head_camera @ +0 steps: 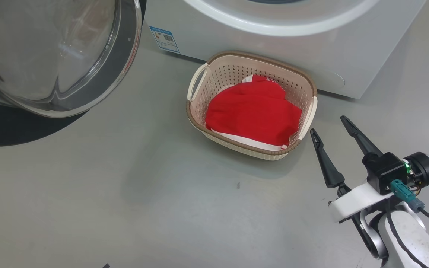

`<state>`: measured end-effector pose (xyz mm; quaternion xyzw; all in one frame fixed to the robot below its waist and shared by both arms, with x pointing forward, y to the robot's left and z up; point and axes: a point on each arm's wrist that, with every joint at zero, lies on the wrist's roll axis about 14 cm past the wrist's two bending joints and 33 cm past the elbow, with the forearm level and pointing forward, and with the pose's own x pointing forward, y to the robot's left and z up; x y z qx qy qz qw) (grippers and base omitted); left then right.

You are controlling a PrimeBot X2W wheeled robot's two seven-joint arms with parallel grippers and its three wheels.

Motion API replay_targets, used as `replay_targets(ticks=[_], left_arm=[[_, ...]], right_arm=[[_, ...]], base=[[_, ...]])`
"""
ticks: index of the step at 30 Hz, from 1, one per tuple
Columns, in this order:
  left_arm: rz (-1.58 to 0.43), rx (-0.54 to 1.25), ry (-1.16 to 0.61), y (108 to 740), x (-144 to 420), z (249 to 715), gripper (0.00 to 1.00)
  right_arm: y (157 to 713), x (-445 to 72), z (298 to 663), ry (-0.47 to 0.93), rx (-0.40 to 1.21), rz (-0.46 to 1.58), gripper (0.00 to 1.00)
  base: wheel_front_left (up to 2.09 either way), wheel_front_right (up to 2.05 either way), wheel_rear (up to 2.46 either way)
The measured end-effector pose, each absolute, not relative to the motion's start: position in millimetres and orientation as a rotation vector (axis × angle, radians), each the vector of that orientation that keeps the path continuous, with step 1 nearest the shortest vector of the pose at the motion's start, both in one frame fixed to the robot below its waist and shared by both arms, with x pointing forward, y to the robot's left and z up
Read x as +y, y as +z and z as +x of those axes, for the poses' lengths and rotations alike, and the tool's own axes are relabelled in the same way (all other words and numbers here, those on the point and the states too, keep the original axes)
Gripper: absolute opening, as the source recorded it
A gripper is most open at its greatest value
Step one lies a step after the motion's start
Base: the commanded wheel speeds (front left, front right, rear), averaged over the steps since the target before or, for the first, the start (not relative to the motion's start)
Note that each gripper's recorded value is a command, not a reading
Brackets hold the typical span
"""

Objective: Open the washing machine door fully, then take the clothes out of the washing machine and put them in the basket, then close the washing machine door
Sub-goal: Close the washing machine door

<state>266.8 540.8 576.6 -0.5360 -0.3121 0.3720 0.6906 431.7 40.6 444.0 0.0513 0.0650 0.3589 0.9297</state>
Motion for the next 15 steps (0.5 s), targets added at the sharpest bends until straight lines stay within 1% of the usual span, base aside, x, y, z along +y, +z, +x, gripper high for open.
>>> replay_targets(ticks=[4, 7, 10, 15], left_arm=[[-1.376, -0.647, 0.852, 560.1, 549.1, 269.8, 0.00], [-1.498, -0.591, 0.795, 555.2, 545.7, 284.5, 0.00], [-1.534, -0.538, 0.779, 549.5, 544.1, 292.1, 0.00], [-1.511, -0.478, 0.792, 548.2, 552.9, 290.5, 0.00]], right_arm=[[444.4, 40.6, 432.5, 0.733, 0.134, 0.103, 1.00], [445.6, 41.0, 433.2, 0.733, 0.130, 0.106, 1.00], [444.2, 40.1, 433.3, 0.731, 0.135, 0.106, 1.00], [443.7, 38.5, 435.5, 0.725, 0.137, 0.109, 1.00]], base=[[0.00, 0.00, 0.00], [0.00, 0.00, 0.00], [0.00, 0.00, 0.00], [0.00, 0.00, 0.00]])
